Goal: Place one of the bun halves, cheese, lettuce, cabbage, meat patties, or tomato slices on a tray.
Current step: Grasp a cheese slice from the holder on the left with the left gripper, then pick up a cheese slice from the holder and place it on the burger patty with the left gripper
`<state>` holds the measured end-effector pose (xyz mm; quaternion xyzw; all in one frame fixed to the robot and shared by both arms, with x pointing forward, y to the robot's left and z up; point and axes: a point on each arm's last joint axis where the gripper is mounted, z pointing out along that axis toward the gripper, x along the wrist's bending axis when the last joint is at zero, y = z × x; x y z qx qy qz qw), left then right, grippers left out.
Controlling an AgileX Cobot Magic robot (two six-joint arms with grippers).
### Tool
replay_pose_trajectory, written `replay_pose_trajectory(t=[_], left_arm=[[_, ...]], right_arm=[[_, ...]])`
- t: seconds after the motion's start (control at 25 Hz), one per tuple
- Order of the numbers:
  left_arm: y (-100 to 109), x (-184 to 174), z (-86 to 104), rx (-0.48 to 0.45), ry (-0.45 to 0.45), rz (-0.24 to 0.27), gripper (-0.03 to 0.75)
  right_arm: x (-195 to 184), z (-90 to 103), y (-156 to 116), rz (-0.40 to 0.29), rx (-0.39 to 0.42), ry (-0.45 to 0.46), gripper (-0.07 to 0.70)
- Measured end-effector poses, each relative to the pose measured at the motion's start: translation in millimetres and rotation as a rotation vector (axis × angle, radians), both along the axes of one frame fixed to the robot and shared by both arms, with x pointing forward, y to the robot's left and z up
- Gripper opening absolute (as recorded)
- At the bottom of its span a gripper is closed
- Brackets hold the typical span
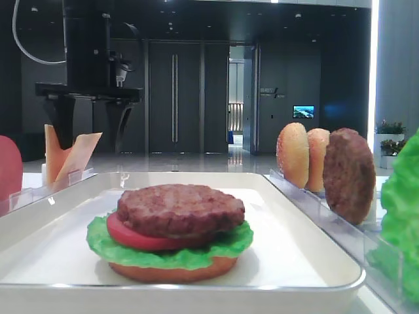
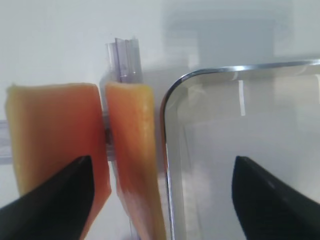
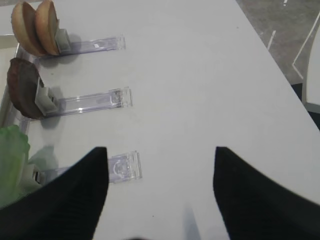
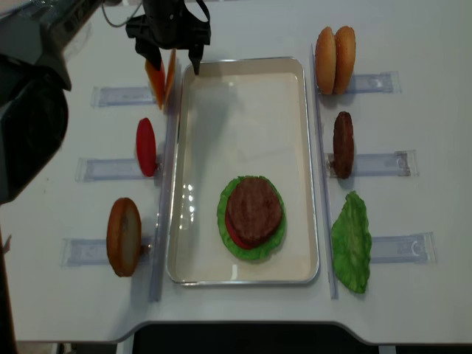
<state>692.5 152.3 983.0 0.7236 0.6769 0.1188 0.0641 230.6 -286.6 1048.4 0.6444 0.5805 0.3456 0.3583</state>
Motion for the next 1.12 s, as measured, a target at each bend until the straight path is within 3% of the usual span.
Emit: replay_pose_trajectory(t=[0.16, 0.4, 0.48, 0.84, 1.12], left_arm=[[1, 1, -1.4, 0.011, 0.000, -0.003, 0.478], [1, 0, -2.0, 0.026, 0.010, -0.028, 0.115], [2, 0, -1.9, 0.036, 0.016, -0.032, 0.053], [4, 2, 10.4, 0.068, -0.002, -0.051, 0.034], [5, 0, 42.4, 0.042, -0.077, -0.050, 0.034]], right_arm=[[0, 0.0, 0, 0.000, 0.000, 0.000, 0.434], [0, 0.0, 0, 0.000, 0.000, 0.000, 0.434], [0, 0.0, 0, 0.000, 0.000, 0.000, 0.434], [0, 0.0, 0, 0.000, 0.000, 0.000, 0.434], [0, 0.0, 0, 0.000, 0.000, 0.000, 0.434]])
